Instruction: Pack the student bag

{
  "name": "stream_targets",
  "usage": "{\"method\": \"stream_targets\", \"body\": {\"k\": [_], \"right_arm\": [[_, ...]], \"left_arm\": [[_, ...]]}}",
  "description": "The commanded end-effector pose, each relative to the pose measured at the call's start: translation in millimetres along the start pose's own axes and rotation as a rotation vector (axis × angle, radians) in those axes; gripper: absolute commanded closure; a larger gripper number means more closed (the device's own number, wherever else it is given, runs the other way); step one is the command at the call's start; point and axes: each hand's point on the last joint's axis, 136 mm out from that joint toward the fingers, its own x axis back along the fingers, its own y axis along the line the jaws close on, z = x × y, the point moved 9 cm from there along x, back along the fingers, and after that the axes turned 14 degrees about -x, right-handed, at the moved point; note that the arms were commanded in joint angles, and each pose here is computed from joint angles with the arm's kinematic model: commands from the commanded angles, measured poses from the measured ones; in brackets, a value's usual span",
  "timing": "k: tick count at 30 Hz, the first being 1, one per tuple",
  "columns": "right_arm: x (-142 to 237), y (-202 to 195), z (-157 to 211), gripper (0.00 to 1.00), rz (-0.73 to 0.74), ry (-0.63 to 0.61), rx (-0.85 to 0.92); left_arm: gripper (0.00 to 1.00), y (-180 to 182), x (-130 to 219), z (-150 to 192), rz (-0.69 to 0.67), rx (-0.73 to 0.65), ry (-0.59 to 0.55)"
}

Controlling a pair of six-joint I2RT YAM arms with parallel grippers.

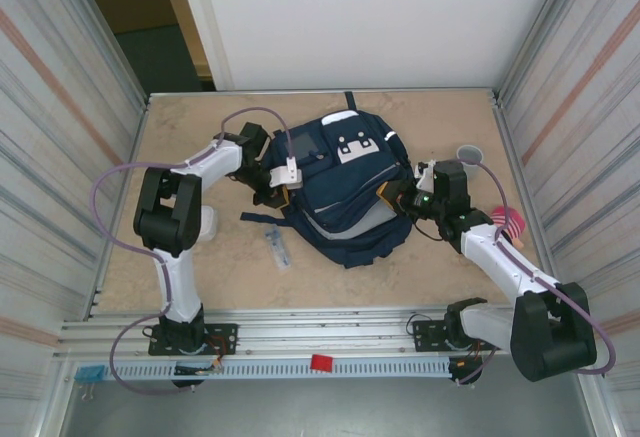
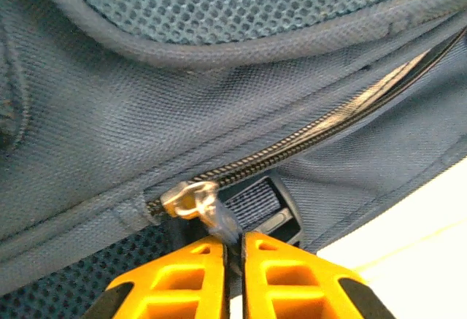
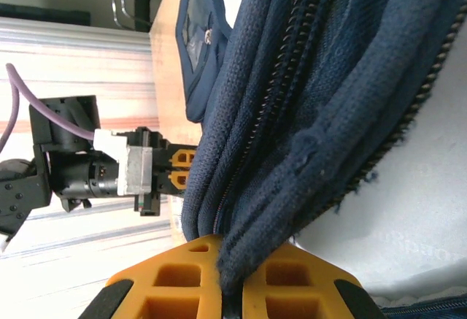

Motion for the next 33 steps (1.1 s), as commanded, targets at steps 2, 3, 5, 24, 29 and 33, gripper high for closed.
{"method": "stream_targets", "body": {"k": [2, 3, 5, 24, 29, 33], "right_arm": [[0, 17, 1, 0.95, -0.055, 0.002, 0.063], [0, 17, 1, 0.95, -0.054, 0.003, 0.063], [0, 17, 2, 0.95, -0.053, 0.005, 0.064], [-7, -3, 17, 0.6, -0.05, 0.05, 0.002], [-18, -25, 43, 0.52, -0.041, 0.084, -0.049], [-27, -28, 51, 0.61, -0.05, 0.076, -0.042]], "left_arm": [[0.85, 4, 14, -13, -0.042, 0.033, -0.062], [0.78, 4, 15, -14, -0.042, 0.039, -0.074], [0.73, 2, 14, -16, -0.033, 0.045, -0.101], [1.0, -12, 16, -18, -0.054, 0.203, -0.088], [1.0, -23, 9, -16, -0.042, 0.248, -0.147], [1.0, -28, 3, -18, -0.023, 0.259, -0.154]]}}
